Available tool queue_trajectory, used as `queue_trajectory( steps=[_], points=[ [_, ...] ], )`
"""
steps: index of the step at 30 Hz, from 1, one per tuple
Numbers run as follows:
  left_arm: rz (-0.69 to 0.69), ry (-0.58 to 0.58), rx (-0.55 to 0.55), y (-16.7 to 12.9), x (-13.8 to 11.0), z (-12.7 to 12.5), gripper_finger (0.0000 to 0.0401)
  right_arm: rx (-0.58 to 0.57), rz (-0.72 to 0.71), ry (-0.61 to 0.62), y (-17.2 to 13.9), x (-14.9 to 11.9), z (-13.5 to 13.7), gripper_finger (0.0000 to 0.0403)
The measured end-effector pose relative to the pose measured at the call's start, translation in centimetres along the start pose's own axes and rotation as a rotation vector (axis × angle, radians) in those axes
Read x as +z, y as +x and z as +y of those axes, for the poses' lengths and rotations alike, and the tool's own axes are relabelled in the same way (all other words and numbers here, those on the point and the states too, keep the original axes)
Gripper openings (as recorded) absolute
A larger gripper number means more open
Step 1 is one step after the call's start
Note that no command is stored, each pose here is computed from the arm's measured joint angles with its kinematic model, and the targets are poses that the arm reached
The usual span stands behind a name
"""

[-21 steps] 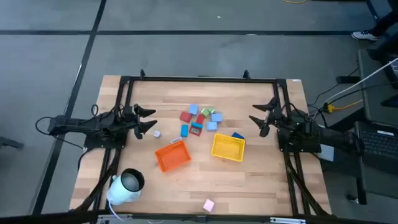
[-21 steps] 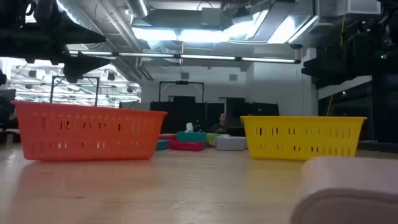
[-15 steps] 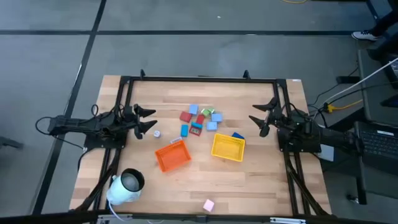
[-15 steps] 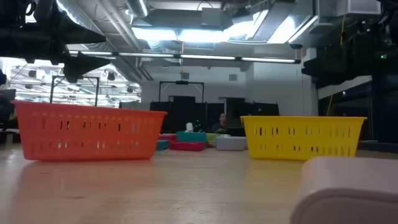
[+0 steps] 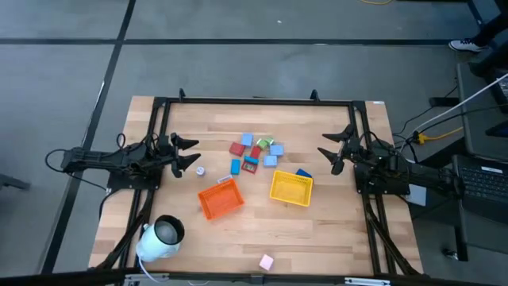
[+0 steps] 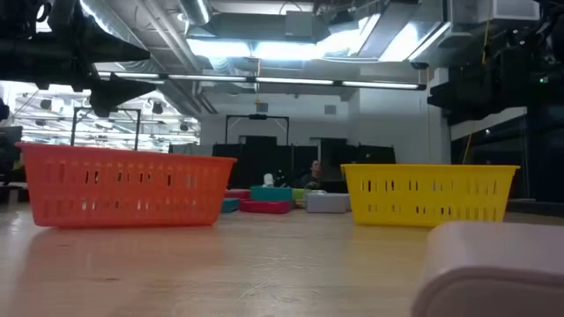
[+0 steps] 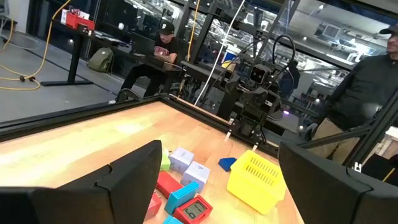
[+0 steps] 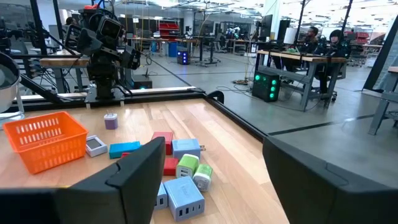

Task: Pick & Place Office items

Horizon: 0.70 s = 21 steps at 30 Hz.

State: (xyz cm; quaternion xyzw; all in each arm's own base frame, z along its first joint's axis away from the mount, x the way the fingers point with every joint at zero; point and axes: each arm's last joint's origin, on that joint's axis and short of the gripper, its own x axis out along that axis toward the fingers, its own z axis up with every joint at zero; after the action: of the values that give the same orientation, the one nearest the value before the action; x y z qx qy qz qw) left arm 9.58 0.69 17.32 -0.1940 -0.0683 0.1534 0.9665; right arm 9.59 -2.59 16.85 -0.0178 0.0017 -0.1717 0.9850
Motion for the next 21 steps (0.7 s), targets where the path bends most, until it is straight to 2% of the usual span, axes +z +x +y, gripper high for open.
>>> queue_trajectory(
  steps=[19, 21],
  points=[
    [0.0, 0.0, 0.0, 0.0, 0.0, 0.0, 0.0318, 0.0, 0.0, -0.003, 0.0, 0.01, 0.0, 0.0277],
    [0.0, 0.0, 0.0, 0.0, 0.0, 0.0, 0.0318, -0.011, 0.0, -0.088, 0.0, 0.0, -0.06, 0.0277]
  ],
)
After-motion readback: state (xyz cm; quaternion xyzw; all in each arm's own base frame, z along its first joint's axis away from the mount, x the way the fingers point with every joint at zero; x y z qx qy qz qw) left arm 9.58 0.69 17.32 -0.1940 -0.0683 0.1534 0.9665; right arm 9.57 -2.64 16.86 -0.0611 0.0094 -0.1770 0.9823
